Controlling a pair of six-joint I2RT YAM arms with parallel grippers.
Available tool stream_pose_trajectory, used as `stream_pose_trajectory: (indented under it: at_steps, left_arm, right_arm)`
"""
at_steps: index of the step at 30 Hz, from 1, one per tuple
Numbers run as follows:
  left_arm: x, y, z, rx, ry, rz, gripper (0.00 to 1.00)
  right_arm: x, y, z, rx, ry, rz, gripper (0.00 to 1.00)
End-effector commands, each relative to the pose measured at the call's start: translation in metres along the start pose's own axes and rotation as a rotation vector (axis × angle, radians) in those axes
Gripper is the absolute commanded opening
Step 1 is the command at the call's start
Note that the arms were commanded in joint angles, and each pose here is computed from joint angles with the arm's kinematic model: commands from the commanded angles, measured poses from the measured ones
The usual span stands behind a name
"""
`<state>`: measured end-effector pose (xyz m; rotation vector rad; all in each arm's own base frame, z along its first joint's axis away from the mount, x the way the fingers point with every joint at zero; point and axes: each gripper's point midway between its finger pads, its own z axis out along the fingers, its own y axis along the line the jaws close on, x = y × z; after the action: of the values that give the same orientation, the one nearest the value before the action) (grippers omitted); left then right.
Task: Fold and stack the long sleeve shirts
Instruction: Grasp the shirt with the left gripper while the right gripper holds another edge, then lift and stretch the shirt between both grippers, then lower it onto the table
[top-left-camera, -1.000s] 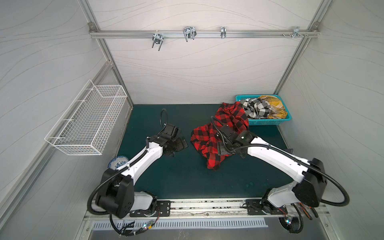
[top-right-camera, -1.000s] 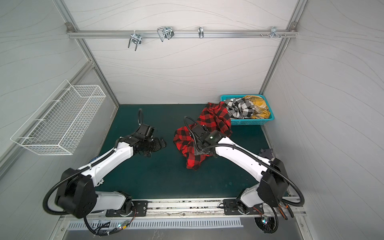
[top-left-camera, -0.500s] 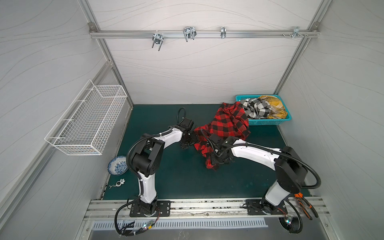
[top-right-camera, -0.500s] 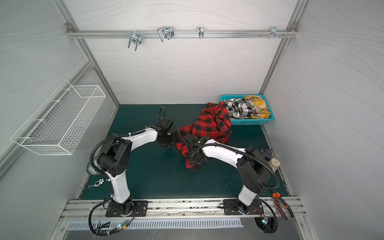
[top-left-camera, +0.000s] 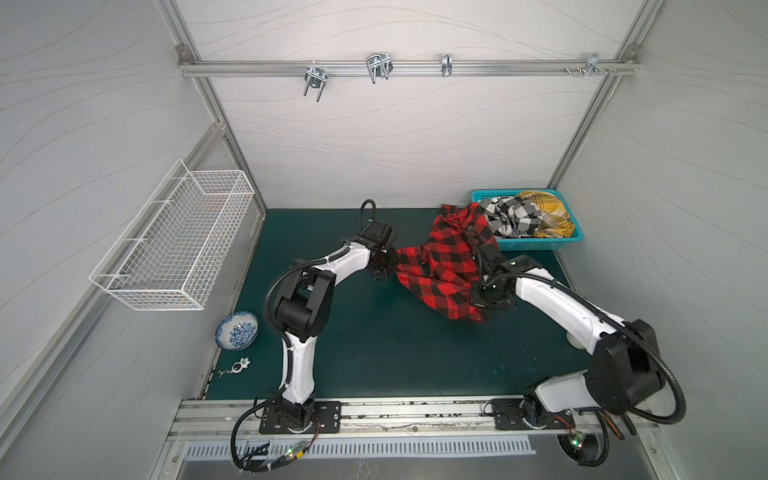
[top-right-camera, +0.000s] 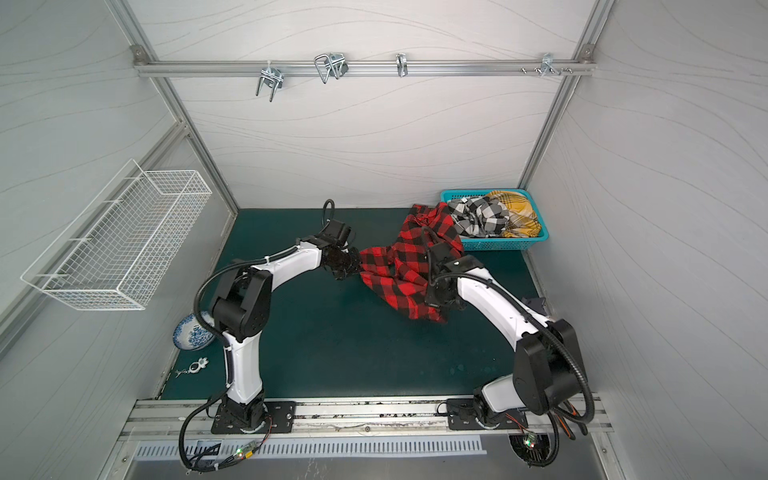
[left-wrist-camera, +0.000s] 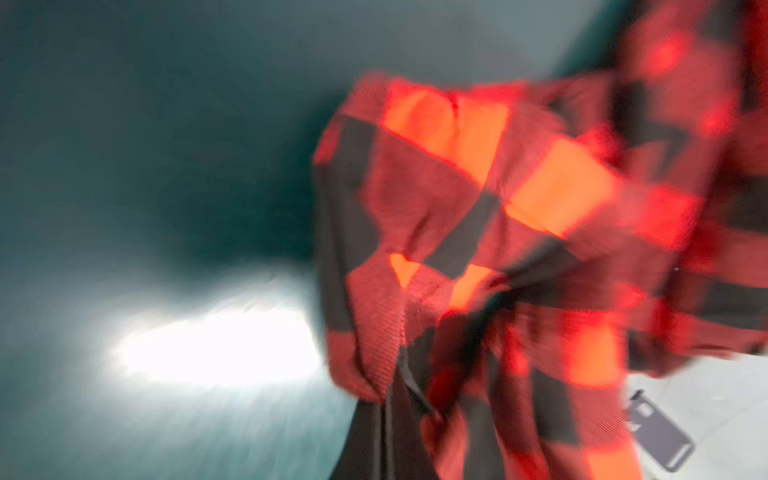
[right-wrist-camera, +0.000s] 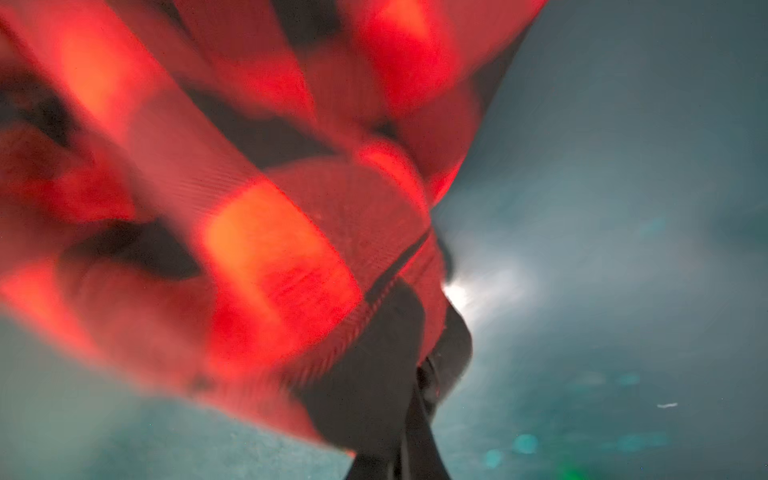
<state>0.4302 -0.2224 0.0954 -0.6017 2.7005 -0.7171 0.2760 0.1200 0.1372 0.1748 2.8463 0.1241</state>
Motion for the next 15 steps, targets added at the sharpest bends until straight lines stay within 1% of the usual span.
stream_pose_trajectory:
  at_steps: [1, 3, 4, 6, 9, 11, 12, 13, 14, 15]
  left_arm:
    - [-0.077, -0.030, -0.144, 0.111, -0.360, 0.003, 0.00]
    - [-0.093, -0.023, -0.212, 0.093, -0.517, 0.007, 0.00]
    - [-0.098, -0.017, -0.239, 0.077, -0.581, 0.003, 0.00]
    - [-0.101, 0.000, -0.295, 0.042, -0.709, -0.023, 0.00]
    - [-0.095, 0.027, -0.348, -0.014, -0.812, -0.073, 0.00]
    - [-0.086, 0.033, -0.356, -0.028, -0.811, -0.057, 0.00]
    - [-0.081, 0.033, -0.350, -0.021, -0.777, -0.046, 0.00]
    - [-0.075, 0.031, -0.341, -0.004, -0.737, -0.036, 0.00]
    - [-0.067, 0.033, -0.328, 0.009, -0.687, -0.035, 0.00]
    - [-0.057, 0.036, -0.309, 0.021, -0.631, -0.034, 0.00]
  right_arm:
    - [-0.043, -0.004, -0.062, 0.027, -0.156, -0.158, 0.00]
    - [-0.076, 0.017, -0.098, -0.030, -0.246, -0.224, 0.00]
    - [-0.089, 0.026, -0.112, -0.055, -0.281, -0.242, 0.00]
    - [-0.116, 0.055, -0.149, -0.158, -0.363, -0.271, 0.00]
    - [-0.134, 0.102, -0.198, -0.347, -0.473, -0.332, 0.00]
    - [-0.139, 0.121, -0.207, -0.387, -0.497, -0.346, 0.00]
    - [-0.140, 0.126, -0.202, -0.395, -0.483, -0.342, 0.01]
    - [-0.139, 0.130, -0.196, -0.405, -0.464, -0.338, 0.06]
    - [-0.138, 0.132, -0.179, -0.399, -0.422, -0.319, 0.21]
    - [-0.134, 0.128, -0.158, -0.368, -0.378, -0.297, 0.39]
